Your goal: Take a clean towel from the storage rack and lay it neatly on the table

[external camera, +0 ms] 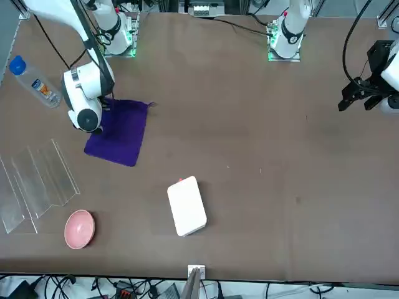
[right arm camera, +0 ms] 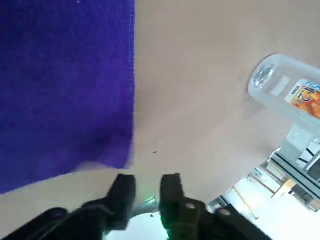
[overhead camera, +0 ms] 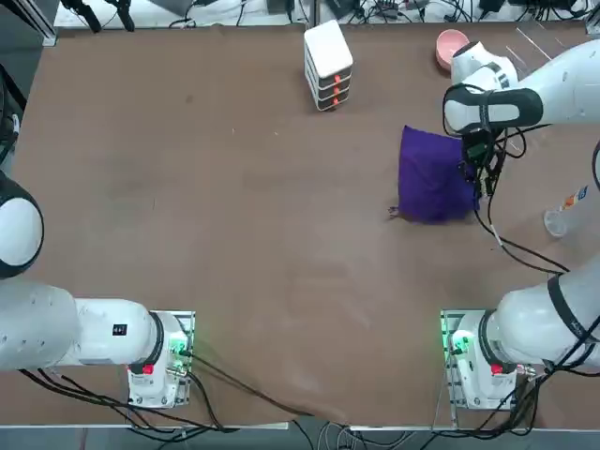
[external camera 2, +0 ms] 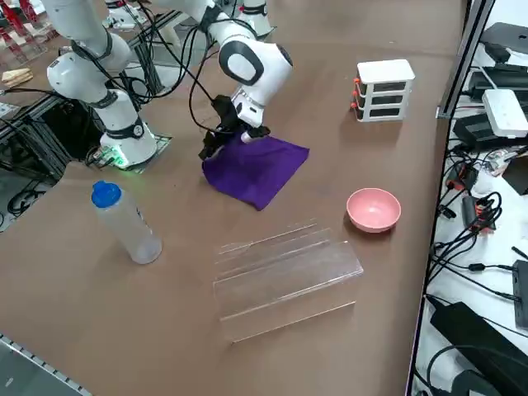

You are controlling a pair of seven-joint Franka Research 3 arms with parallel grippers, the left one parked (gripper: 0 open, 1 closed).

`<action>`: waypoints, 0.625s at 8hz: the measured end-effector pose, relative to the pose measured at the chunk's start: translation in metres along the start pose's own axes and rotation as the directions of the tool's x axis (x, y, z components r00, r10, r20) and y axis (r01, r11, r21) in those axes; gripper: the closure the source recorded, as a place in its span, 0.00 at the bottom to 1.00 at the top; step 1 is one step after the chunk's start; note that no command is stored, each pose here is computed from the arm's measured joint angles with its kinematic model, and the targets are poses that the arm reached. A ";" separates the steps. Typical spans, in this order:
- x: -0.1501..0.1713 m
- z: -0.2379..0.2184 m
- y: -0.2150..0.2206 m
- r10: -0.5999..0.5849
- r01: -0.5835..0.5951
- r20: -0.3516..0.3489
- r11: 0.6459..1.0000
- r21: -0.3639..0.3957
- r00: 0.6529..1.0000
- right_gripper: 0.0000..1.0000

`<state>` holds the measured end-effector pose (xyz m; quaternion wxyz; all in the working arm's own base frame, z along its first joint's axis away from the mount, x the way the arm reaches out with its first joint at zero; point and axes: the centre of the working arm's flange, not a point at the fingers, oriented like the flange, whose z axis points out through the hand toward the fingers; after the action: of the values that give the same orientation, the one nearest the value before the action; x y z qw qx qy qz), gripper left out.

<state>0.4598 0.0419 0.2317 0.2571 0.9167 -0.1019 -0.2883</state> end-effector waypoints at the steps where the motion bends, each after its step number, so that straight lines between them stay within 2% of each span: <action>1: 0.001 -0.002 0.001 0.001 -0.001 -0.003 1.000 0.002 1.000 0.43; 3: 0.006 -0.026 0.009 0.017 -0.016 -0.037 0.999 0.030 0.999 0.04; 5: 0.016 -0.095 0.027 0.011 0.008 -0.109 0.986 0.168 0.994 0.00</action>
<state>0.5268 0.0531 0.3047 0.1841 0.9495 -0.1123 -0.2277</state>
